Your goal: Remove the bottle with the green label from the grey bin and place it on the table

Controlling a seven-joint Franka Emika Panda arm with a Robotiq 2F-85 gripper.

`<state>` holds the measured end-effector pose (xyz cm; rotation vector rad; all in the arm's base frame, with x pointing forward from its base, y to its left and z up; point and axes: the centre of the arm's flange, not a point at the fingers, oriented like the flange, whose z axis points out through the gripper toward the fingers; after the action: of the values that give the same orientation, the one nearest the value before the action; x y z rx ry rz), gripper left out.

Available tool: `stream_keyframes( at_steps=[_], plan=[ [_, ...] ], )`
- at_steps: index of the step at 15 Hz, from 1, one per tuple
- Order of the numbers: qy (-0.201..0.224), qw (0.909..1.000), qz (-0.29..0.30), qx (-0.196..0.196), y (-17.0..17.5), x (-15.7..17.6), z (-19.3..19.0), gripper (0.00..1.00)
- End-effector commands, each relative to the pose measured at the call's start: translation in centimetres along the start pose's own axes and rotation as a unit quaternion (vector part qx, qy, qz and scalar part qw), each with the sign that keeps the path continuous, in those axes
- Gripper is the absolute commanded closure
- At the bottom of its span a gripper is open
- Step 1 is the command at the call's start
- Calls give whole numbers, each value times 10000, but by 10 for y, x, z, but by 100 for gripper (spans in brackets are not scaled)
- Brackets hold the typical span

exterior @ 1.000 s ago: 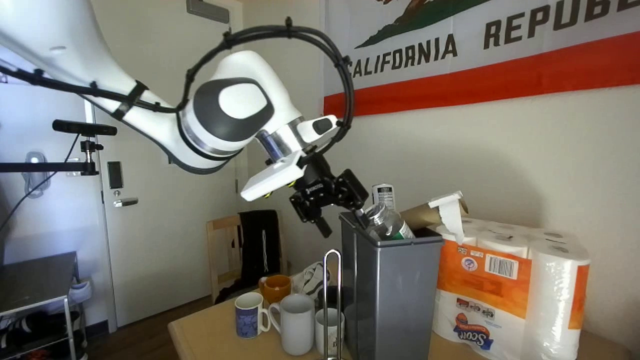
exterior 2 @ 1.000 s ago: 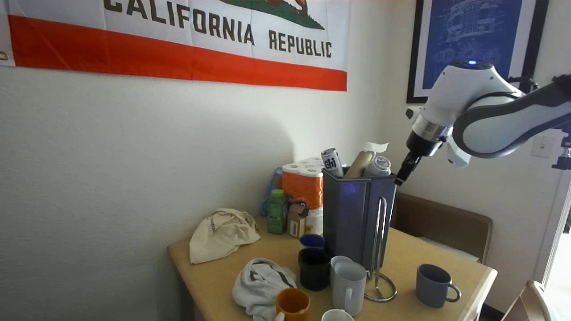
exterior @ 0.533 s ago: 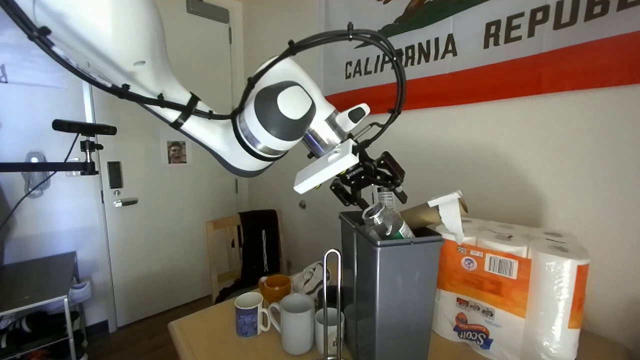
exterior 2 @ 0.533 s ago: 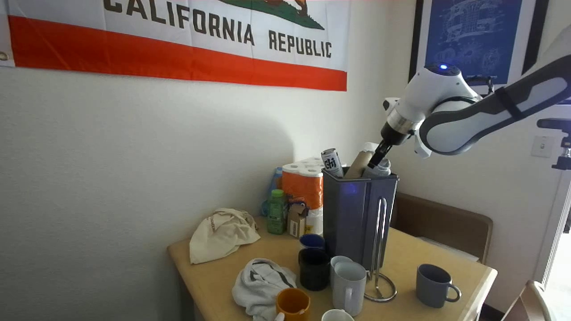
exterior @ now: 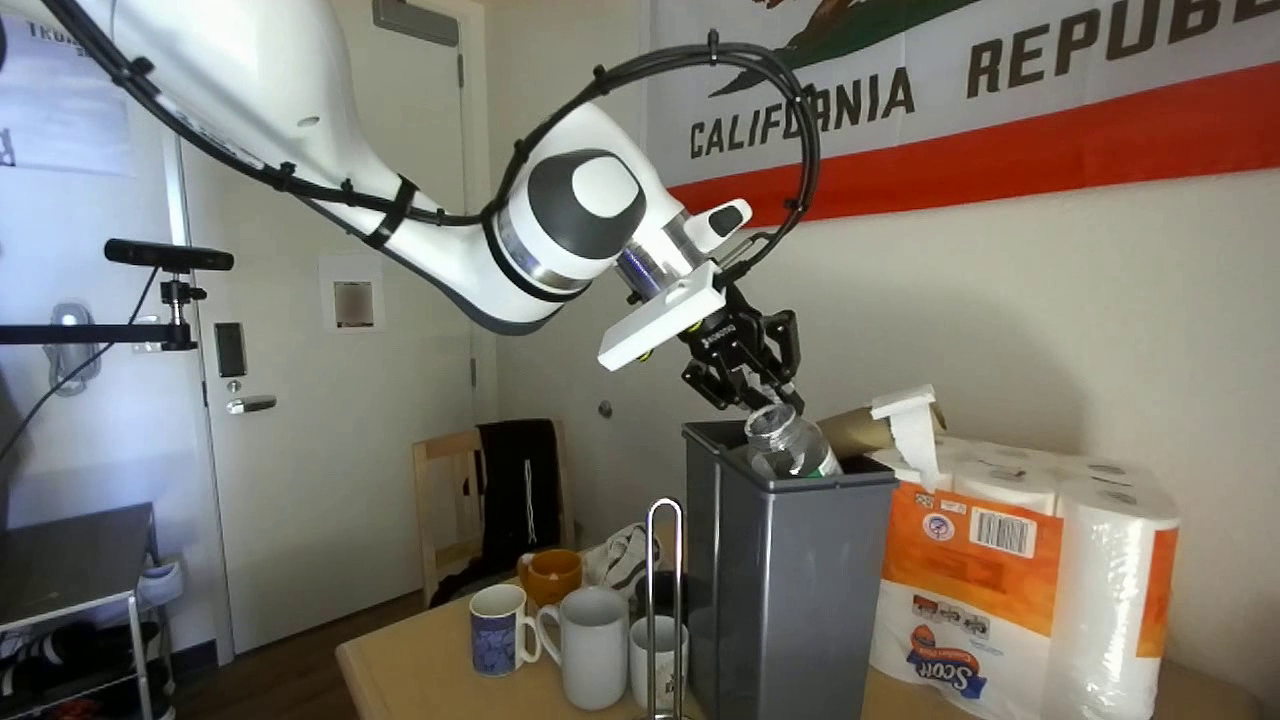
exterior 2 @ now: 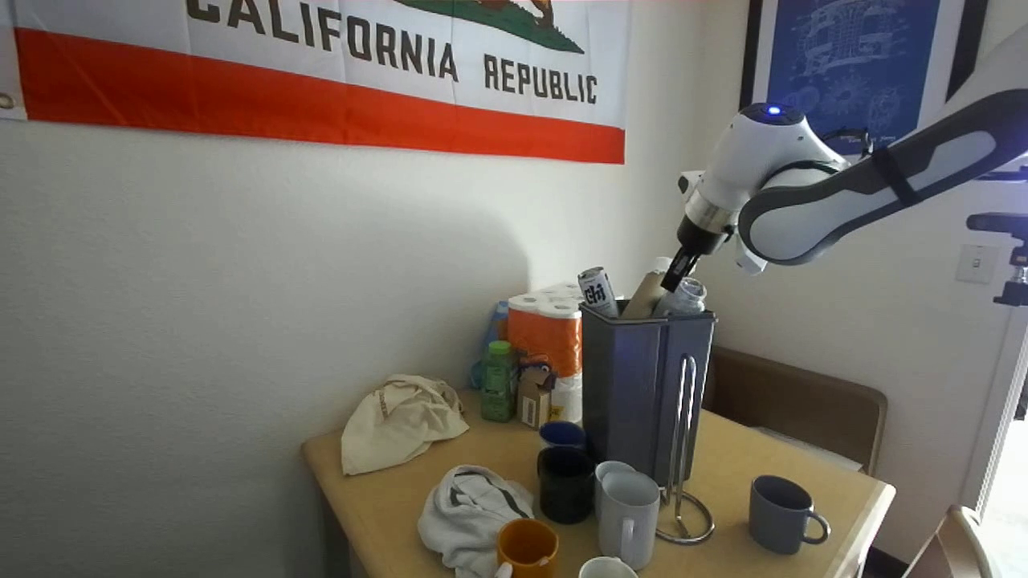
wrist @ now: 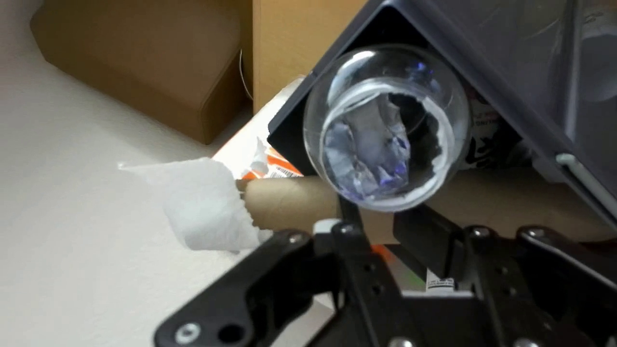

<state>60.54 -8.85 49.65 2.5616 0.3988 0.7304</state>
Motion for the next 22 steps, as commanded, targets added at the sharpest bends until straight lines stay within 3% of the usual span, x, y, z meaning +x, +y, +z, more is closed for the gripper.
stream_keyframes(
  at_steps=[1, 5, 6, 8, 13, 17, 21, 22],
  plan=[
    [-211, 9997, 11, 91, 0, 12, -6, 100],
    [-305, 9993, -12, 228, -3, 23, -14, 100],
    [-374, 9990, -5, 246, -4, 24, -15, 74],
    [-437, 9987, 19, 264, -4, 26, -18, 66],
    [-572, 9982, 53, 198, 3, 27, -25, 29],
    [-911, 9954, 143, 245, 7, 13, -23, 1],
    [-1070, 9938, 252, 193, 8, -8, -11, 0],
    [-1110, 9935, 229, 120, 8, -11, -8, 5]
  ],
)
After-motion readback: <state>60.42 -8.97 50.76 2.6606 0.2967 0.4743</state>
